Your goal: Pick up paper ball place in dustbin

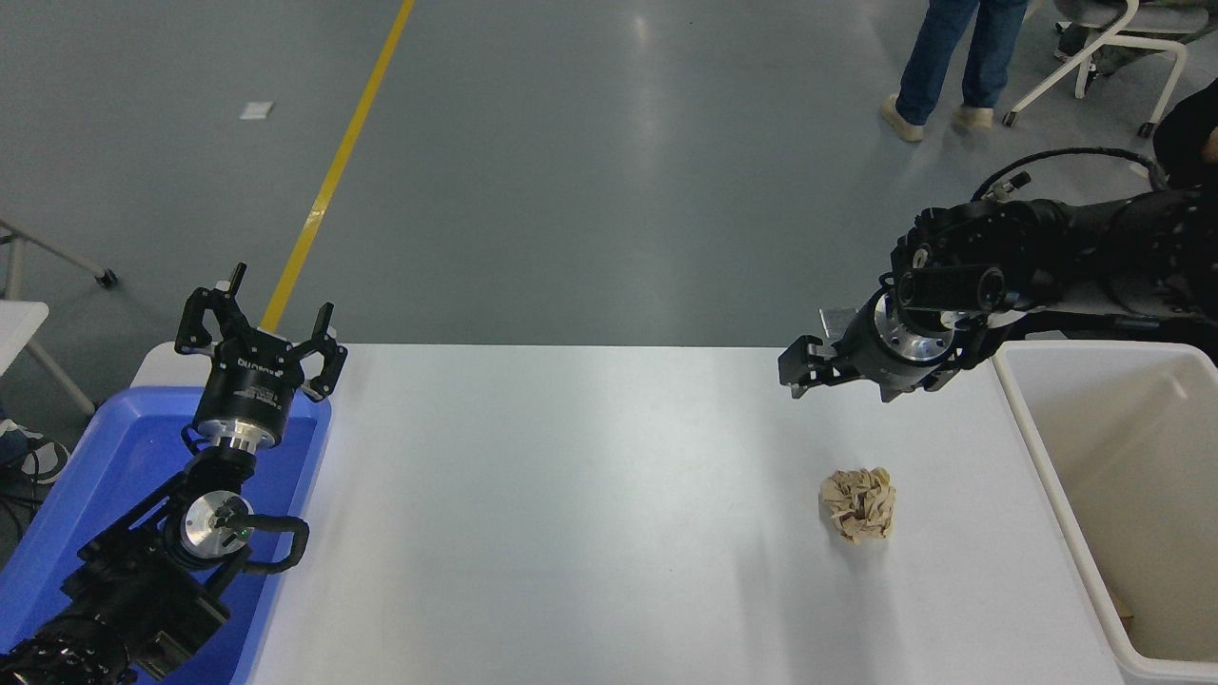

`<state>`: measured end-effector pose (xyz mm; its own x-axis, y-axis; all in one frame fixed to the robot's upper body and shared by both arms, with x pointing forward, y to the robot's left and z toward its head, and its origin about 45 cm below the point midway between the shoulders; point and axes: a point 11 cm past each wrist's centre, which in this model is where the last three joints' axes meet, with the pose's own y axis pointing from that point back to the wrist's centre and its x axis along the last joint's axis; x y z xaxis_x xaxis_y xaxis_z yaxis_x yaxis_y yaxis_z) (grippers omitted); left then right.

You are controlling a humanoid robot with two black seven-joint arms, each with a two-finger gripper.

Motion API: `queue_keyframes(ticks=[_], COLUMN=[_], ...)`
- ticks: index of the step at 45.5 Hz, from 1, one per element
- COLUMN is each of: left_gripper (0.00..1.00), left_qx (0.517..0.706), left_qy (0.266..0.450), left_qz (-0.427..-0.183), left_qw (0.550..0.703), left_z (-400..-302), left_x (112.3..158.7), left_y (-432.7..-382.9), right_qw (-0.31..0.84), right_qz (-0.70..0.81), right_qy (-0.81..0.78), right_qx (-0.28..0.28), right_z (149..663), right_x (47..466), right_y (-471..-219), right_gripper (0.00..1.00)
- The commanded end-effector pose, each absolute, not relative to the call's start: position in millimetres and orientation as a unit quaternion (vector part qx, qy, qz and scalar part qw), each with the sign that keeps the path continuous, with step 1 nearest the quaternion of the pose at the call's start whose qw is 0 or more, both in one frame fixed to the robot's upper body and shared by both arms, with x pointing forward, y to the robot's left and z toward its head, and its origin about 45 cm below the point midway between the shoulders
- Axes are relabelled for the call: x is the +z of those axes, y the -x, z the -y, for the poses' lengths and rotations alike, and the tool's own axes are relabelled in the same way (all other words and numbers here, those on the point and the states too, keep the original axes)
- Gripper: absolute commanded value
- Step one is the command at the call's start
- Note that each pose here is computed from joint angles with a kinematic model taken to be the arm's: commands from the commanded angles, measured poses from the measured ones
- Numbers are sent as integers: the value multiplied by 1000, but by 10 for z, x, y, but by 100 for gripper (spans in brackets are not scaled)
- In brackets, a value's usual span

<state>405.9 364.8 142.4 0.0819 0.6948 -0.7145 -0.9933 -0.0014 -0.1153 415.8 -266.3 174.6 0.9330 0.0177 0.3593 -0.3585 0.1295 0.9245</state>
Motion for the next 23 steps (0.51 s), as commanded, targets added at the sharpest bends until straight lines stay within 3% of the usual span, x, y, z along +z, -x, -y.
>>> queue_keyframes(ticks=[1,23], left_gripper=[98,98], left_qx=[634,634], left_qy=[313,314], left_qz=[-238,-238], left_qw=[665,666], left_z=[-3647,-3643], left_x=[1423,1426], left_y=[-4059,-4060], right_qw=[761,759], right_qz=[128,111], right_qy=[-619,-632], right_qx=[143,106], right_z=[2872,2894], right_x=[1322,993], right_y=[-4043,-3773], right_gripper=[100,100])
